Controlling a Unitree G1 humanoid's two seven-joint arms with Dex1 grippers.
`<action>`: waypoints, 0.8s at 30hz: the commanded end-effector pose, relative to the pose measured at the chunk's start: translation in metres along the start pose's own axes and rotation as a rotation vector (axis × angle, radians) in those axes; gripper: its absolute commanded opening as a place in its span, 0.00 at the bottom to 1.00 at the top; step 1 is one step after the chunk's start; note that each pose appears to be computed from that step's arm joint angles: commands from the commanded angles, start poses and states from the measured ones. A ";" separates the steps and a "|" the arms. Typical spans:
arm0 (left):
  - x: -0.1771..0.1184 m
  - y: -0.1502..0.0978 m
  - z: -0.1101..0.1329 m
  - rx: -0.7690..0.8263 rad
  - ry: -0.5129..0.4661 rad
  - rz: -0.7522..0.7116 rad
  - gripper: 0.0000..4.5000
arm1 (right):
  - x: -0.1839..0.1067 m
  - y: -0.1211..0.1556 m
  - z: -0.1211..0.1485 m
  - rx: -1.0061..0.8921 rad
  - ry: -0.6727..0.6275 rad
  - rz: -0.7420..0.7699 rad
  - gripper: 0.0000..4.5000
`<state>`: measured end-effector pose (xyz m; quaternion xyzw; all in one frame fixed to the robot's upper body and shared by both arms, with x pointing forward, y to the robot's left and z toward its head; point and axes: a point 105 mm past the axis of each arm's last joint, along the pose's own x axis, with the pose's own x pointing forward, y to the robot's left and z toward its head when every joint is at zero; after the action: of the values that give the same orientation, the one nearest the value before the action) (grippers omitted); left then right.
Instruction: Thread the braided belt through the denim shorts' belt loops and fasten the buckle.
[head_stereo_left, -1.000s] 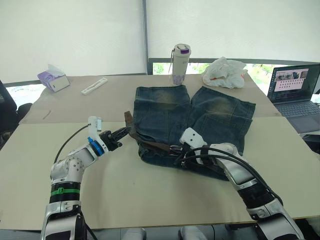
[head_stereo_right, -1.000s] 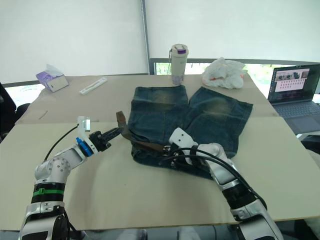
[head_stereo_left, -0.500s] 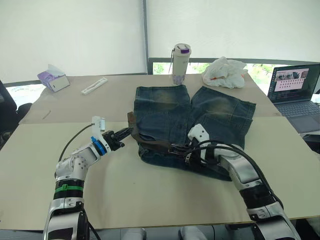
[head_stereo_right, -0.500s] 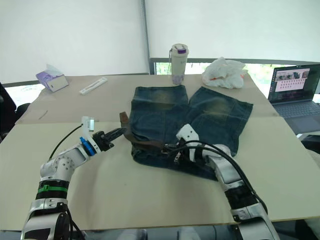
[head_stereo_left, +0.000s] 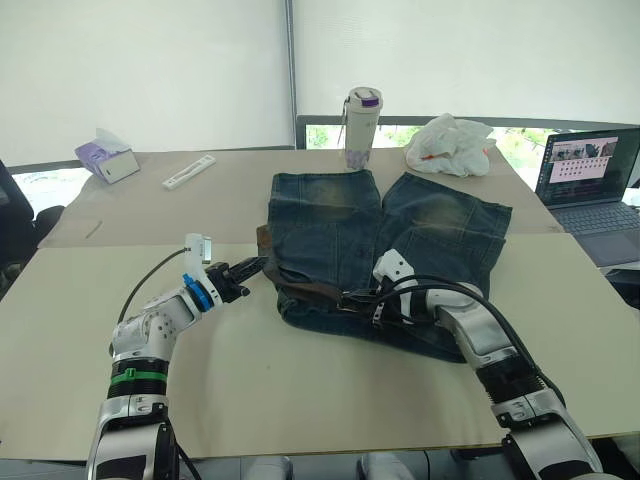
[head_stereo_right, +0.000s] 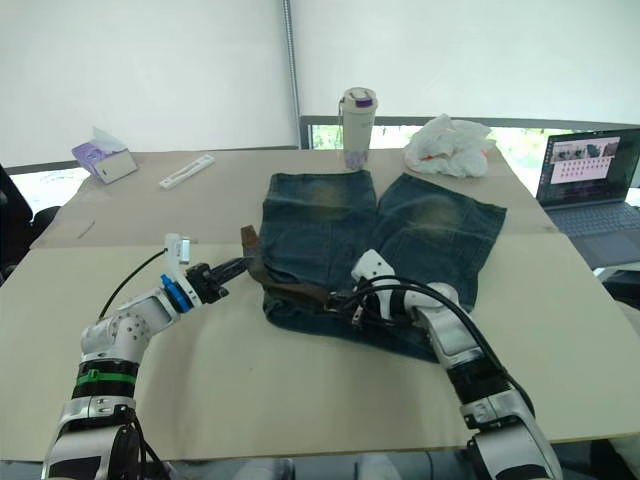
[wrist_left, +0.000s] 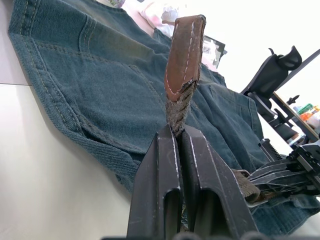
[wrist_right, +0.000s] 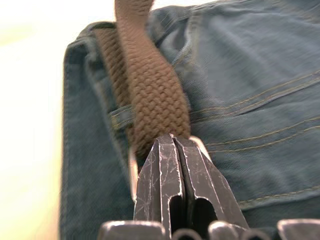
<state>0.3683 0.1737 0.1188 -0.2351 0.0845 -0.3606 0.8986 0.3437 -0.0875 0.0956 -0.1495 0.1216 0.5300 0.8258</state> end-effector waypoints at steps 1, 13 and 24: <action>0.004 -0.007 0.015 0.044 -0.027 -0.033 0.00 | 0.001 0.005 -0.010 -0.017 0.071 0.045 0.00; 0.032 -0.032 0.027 0.119 -0.013 -0.165 0.00 | 0.005 -0.002 -0.035 0.008 0.244 0.004 0.00; 0.103 -0.121 0.061 0.233 -0.084 -0.496 0.00 | 0.008 0.017 -0.044 -0.009 0.314 0.098 0.00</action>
<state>0.3907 0.0519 0.2122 -0.1692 -0.0170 -0.5535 0.8153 0.3506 -0.0898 0.0893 -0.2384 0.1770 0.5183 0.8020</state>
